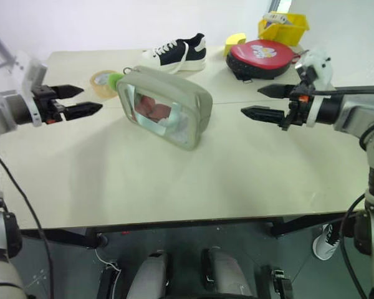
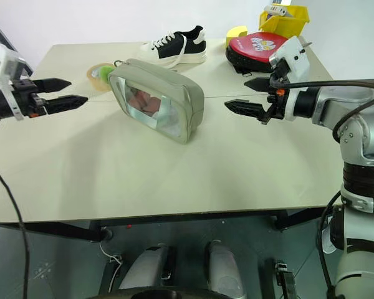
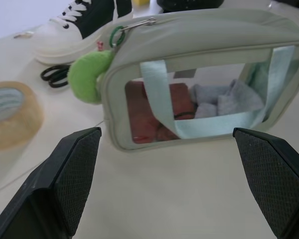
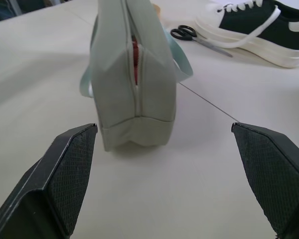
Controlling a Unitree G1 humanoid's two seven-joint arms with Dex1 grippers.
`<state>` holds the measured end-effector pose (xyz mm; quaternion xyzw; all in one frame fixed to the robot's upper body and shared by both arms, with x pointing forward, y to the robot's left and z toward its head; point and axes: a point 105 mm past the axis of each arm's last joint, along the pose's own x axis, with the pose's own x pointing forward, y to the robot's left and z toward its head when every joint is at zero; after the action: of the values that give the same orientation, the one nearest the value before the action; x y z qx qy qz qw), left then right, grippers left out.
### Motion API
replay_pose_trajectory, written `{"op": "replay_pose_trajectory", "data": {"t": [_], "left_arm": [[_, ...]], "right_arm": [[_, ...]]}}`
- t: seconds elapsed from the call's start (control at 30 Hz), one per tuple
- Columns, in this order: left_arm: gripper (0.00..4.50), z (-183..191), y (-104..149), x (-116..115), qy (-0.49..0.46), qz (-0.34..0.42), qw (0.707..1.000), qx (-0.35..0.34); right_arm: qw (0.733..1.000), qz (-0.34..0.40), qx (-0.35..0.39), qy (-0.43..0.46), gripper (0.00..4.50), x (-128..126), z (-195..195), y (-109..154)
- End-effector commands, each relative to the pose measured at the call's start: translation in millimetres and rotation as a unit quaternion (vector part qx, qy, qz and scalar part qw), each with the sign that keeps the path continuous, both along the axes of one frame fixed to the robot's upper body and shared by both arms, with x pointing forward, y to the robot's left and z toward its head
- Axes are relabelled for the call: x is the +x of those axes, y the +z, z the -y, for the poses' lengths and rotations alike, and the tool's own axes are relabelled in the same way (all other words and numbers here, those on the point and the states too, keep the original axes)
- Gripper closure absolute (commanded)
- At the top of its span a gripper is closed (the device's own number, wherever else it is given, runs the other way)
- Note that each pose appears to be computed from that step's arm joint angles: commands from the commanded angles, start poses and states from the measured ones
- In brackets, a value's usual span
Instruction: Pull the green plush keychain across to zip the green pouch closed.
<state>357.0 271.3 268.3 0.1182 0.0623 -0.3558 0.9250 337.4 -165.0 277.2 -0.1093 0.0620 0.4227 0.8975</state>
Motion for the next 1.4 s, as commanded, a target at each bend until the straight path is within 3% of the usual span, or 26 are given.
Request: {"op": "replay_pose_trajectory", "data": {"t": [0.03,0.3,0.43,0.6,0.73,1.1,1.2,1.4], "left_arm": [[0.01,-1,18,2,-0.001,0.039,0.999,0.005],[0.01,-1,22,6,0.008,0.047,0.999,-0.005],[0.01,6,23,-4,-0.016,0.046,0.999,0.014],[0.01,22,39,-21,-0.061,0.049,0.997,0.028],[0.01,18,55,-25,-0.042,0.08,0.996,0.02],[0.01,25,40,-39,-0.04,0.072,0.996,0.02],[0.0,25,37,-43,-0.036,0.071,0.997,0.016],[0.0,25,35,-47,-0.027,0.071,0.997,0.011]], "right_arm": [[1.0,0.025,-0.001,0.005,0.0,-1,-7,11],[0.999,0.043,-0.005,0.023,0.0,4,-28,18],[0.998,0.05,-0.014,0.037,0.0,9,-46,24],[0.997,0.045,-0.014,0.058,0.0,22,-82,29],[0.996,0.059,-0.027,0.064,0.0,40,-115,27],[0.99,0.06,-0.07,0.103,0.0,70,-171,1],[0.986,0.06,-0.095,0.119,0.81,72,-176,-9],[0.975,0.1,-0.147,0.134,3.85,78,-176,-14]]}}
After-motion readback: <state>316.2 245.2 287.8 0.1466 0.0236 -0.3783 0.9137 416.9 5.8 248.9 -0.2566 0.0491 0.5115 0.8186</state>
